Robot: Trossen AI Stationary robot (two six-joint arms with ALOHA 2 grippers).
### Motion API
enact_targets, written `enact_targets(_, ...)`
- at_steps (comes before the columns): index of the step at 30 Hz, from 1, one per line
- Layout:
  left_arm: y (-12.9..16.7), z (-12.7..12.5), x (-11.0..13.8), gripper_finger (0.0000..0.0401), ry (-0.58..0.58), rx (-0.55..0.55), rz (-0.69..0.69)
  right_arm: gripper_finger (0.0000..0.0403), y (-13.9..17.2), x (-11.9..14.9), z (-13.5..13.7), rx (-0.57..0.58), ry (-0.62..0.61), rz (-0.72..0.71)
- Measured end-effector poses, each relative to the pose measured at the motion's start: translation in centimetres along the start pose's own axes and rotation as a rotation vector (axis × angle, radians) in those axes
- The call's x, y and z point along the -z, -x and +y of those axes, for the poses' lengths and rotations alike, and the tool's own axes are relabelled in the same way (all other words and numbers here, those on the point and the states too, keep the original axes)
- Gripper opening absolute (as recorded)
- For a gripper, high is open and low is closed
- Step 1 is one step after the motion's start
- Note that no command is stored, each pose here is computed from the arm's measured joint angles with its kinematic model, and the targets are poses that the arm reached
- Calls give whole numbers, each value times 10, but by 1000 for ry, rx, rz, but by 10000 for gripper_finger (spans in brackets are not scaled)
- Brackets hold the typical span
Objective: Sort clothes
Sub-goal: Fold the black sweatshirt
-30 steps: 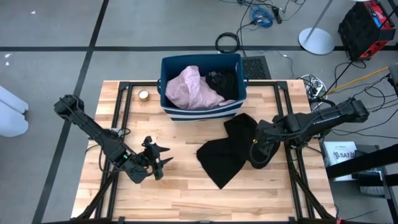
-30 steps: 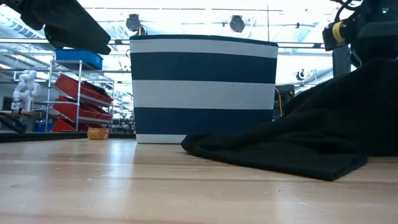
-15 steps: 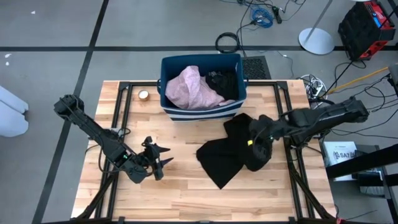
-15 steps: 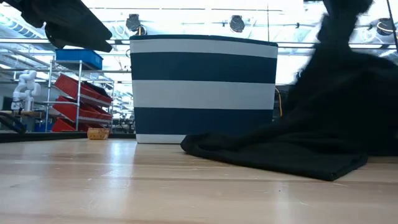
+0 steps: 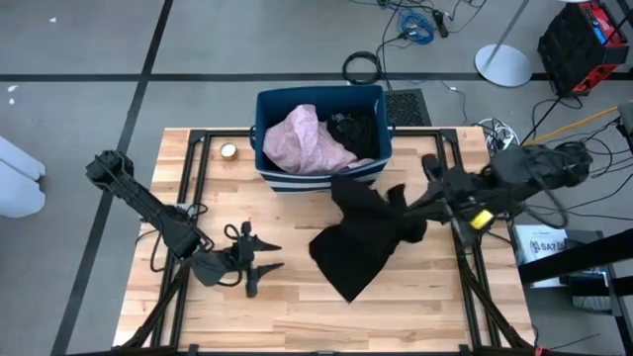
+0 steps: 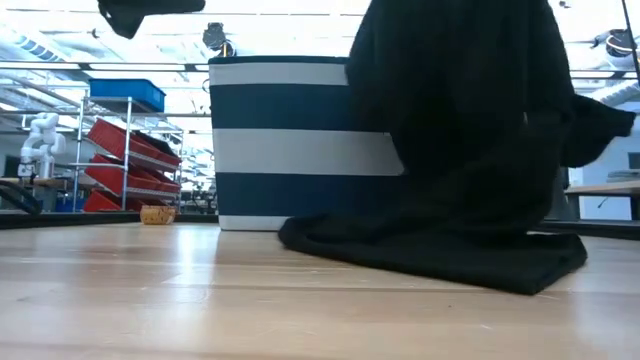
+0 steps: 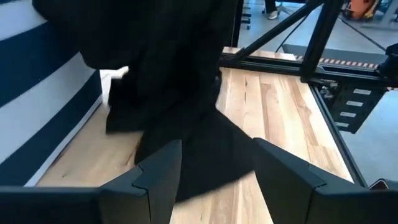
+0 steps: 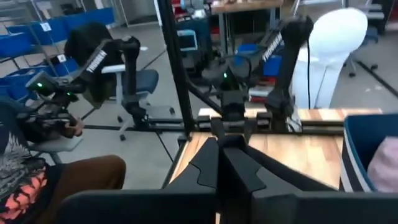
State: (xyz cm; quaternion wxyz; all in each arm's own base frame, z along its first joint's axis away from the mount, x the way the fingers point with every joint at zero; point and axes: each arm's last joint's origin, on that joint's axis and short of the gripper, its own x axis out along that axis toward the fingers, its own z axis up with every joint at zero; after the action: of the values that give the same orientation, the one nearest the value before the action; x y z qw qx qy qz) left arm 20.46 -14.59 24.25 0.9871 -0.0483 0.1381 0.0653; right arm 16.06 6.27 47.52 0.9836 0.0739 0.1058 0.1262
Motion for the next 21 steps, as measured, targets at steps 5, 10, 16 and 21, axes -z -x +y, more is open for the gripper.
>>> enact_targets(5, 0, 1, -1, 206, -7, -7, -6, 0, 5, -3, 8, 27, 35, -27)
enact_targets(10, -5, 5, -3, 206, 62, -27, -13, 0, -1, -3, 10, 71, 49, -32)
enact_targets(16, -29, -3, 14, 206, 65, 44, 50, 0, -10, -2, 6, 259, 66, -45)
enact_targets(21, -65, -13, 46, 206, 32, 114, 108, 0, -16, 15, -3, 419, -1, 94)
